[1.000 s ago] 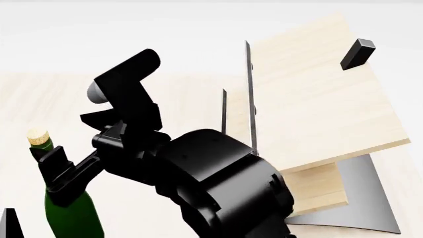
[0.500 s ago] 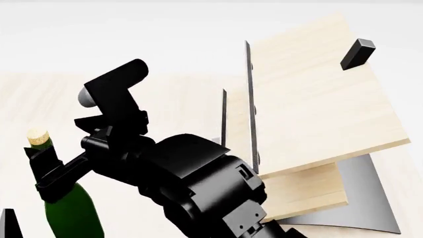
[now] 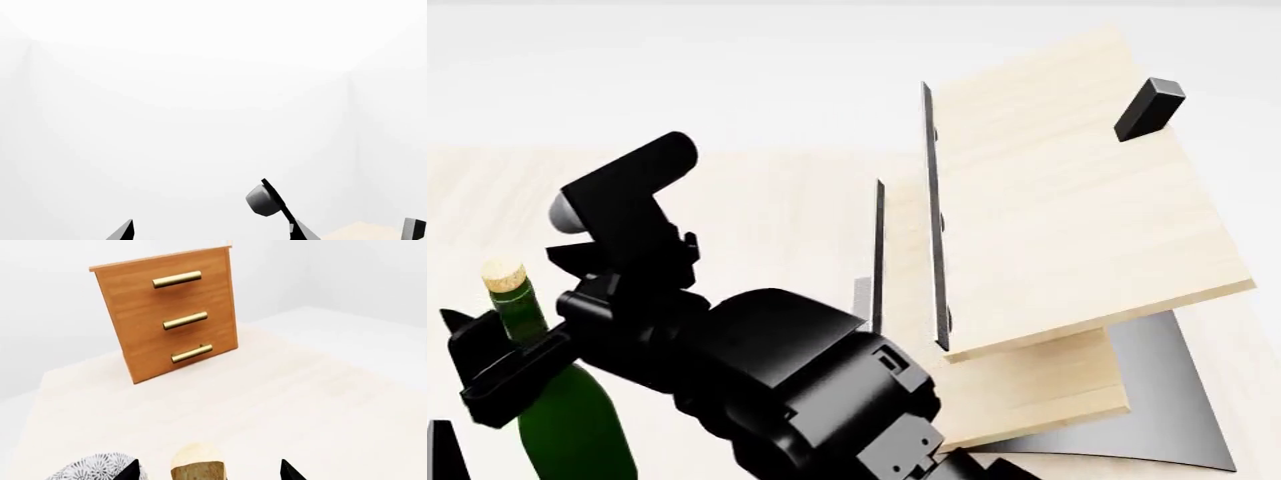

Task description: Put the wine bottle on the wine rack.

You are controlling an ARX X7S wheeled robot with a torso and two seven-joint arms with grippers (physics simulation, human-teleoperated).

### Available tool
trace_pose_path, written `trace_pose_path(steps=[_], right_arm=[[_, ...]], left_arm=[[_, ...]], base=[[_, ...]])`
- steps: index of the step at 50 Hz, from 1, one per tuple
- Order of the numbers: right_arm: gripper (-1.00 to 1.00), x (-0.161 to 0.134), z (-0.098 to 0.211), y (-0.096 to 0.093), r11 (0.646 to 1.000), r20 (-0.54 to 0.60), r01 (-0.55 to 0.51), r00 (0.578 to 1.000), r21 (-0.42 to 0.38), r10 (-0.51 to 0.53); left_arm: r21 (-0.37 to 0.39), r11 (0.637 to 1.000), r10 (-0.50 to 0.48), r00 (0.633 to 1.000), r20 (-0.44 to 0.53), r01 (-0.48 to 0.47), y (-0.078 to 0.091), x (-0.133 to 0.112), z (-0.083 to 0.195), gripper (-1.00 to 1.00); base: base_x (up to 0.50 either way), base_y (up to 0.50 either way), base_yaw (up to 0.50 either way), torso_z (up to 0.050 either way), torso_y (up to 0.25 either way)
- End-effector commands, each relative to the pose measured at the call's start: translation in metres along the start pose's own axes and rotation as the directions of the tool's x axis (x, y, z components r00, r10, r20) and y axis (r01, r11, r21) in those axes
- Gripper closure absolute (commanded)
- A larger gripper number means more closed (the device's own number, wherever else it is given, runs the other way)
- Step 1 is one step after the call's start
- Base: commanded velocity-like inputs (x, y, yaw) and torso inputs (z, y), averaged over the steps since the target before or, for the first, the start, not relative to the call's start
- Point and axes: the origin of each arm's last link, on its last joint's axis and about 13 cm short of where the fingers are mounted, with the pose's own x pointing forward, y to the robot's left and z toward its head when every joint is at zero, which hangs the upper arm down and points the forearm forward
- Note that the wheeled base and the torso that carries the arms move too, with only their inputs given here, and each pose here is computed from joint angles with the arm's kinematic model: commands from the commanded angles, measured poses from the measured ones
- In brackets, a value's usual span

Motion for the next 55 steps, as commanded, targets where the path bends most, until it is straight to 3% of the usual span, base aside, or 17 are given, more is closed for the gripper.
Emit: trace_pose_path(steps=[1,18,35,43,48,54,55], right_arm=[[1.0,0.001,-0.002,0.003,1.0,0.01,0.009,1.0,-0.009,-0.009],[1.0,-0.006,0.001,-0.002,1.0,0.023,0.029,0.999,-0.006,-0.029],[1.0,-0.055,0.072,0.001,0.984,0.198,0.152,0.971,-0.094,-0.131],[1.0,-0.074,0.091,0.002,0.975,0.274,0.2,0.947,-0.094,-0.168],[1.0,-0.088,0.102,0.002,0.975,0.345,0.219,0.919,-0.038,-0.192],[1.0,-0.104,0.115,-0.003,0.966,0.418,0.234,0.871,0.107,-0.257],[1.0,-0.109,0.119,-0.005,0.959,0.442,0.23,0.852,0.166,-0.281]], left_arm=[[-0.001,1.0,0.0,1.0,0.0,0.0,0.0,0.0,0.0,-1.0],[0.003,1.0,-0.002,1.0,-0.002,0.002,0.0,-0.001,-0.001,-1.0],[0.009,1.0,-0.008,1.0,-0.004,0.009,-0.002,-0.001,-0.002,-1.0],[0.012,1.0,-0.011,1.0,-0.005,0.011,-0.002,-0.001,-0.002,-1.0],[0.016,1.0,-0.015,1.0,-0.009,0.015,-0.002,-0.001,-0.003,-1.0],[0.021,1.0,-0.017,1.0,-0.01,0.017,-0.002,0.0,-0.004,-1.0],[0.022,1.0,-0.014,1.0,-0.011,0.014,-0.002,0.001,-0.004,-1.0]], base=[[0.0,0.0,0.0,0.0,0.0],[0.0,0.0,0.0,0.0,0.0],[0.0,0.0,0.0,0.0,0.0],[0.0,0.0,0.0,0.0,0.0],[0.0,0.0,0.0,0.0,0.002],[0.0,0.0,0.0,0.0,0.0],[0.0,0.0,0.0,0.0,0.0]])
